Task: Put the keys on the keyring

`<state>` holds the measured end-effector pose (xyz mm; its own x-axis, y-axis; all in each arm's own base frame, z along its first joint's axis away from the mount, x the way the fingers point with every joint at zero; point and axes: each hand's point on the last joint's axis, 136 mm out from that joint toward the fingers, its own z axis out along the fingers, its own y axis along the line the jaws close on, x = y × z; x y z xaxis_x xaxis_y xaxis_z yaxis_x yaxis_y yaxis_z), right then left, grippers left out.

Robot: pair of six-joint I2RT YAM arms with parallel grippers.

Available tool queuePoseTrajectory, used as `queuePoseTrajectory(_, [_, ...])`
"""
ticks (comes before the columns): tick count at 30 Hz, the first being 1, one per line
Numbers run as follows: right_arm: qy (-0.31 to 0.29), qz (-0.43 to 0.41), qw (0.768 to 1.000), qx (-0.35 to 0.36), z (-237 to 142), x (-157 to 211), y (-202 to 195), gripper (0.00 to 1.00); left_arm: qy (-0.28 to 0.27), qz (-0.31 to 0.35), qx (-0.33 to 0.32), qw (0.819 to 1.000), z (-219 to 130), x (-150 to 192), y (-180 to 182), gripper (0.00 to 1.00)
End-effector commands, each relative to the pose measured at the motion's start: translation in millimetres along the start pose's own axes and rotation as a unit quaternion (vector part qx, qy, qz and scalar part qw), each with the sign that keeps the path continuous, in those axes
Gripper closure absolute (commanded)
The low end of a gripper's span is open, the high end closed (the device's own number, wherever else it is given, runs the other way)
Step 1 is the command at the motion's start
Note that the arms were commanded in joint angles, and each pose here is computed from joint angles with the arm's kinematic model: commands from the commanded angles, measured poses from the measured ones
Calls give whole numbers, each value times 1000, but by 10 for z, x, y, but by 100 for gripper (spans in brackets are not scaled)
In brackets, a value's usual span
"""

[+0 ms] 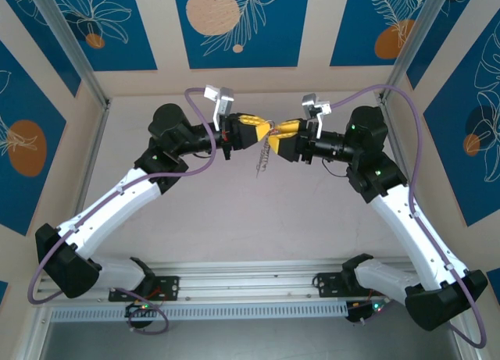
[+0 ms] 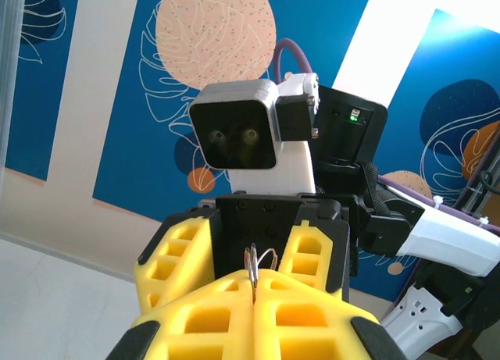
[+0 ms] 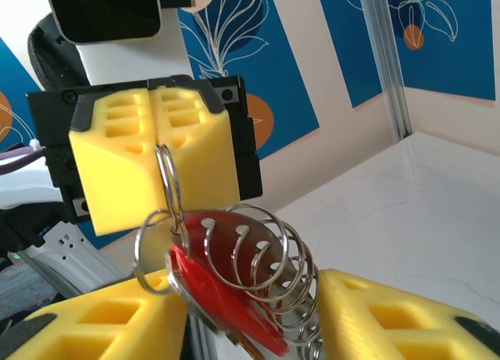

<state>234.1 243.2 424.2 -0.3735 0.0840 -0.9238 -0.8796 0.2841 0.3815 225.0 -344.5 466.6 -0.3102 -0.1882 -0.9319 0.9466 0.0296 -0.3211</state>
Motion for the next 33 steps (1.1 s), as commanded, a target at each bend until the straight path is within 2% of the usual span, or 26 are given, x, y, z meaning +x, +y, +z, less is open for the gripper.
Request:
queuePoseTrajectory(1, [-10,-20,1000,4,-4,-110,36,64,-21,17,16,1000,21,-139,-124,100])
queuePoseTrajectory(10, [3,-21,1000,5,-53,4,73,100,-35,19,-1,999,4,-183,-85,100])
queuePoseTrajectory(33, [47,-10,998,-36,222,238,187,100,-54,19,-3,998,-9,-231,-94,100])
